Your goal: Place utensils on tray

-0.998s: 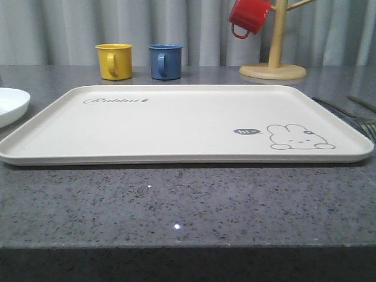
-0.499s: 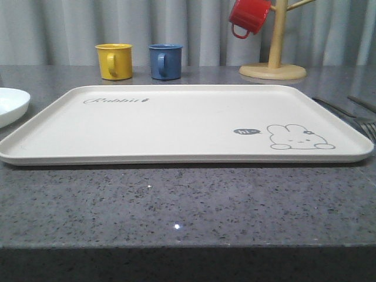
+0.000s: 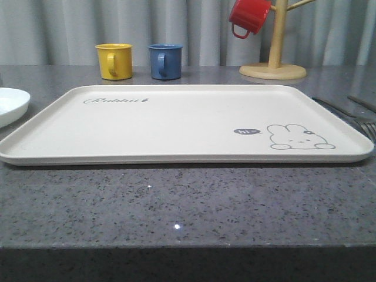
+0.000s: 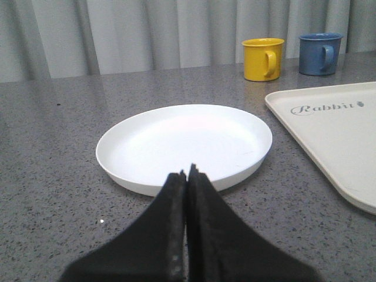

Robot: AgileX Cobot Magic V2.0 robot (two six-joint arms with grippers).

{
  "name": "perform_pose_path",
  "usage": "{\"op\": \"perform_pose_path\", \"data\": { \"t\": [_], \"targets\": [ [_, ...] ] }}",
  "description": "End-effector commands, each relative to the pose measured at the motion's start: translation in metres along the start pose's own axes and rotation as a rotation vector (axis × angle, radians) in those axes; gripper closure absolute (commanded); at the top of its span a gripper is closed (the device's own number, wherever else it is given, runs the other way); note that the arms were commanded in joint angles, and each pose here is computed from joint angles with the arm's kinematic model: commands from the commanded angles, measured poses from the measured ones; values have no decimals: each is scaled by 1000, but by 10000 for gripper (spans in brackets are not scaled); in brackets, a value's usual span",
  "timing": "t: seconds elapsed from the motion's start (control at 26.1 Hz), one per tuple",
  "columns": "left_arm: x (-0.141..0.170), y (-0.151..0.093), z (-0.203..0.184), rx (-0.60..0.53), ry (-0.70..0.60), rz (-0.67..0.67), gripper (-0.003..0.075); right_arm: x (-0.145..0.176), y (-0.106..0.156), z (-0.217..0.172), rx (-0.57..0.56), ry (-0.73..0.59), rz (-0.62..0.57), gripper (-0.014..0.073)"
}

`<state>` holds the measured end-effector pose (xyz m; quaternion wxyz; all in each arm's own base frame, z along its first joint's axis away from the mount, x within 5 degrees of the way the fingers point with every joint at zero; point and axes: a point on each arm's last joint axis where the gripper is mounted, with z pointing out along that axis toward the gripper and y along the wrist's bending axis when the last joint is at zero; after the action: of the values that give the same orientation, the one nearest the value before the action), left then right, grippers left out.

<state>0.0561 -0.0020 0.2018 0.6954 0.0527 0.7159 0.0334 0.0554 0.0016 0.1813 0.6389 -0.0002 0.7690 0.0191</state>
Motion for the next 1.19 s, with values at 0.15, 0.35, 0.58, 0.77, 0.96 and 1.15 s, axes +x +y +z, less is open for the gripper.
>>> {"op": "perform_pose_path", "data": {
  "t": [0.15, 0.35, 0.58, 0.77, 0.96, 1.15],
  "targets": [
    [-15, 4, -3, -43, -185, -11, 738, -16, 0, -4, -1, -147, -6, 663],
    [-34, 9, -9, -93, -375, -63, 738, -28, 1, -6, -7, -279, 1, 663],
    [-69, 14, -20, -96, -464, -84, 738, -54, 2, -17, -10, -397, 1, 663],
    [-102, 14, -26, -68, -398, -1, 738, -85, 3, -31, -10, -379, 1, 663],
    [-124, 15, -14, -38, -271, 3, 738, -113, 3, -34, -7, -296, 1, 663],
    [-131, 16, 13, -12, -117, 7, 738, -139, 5, -26, -16, -202, 29, 660]
  ]
}}
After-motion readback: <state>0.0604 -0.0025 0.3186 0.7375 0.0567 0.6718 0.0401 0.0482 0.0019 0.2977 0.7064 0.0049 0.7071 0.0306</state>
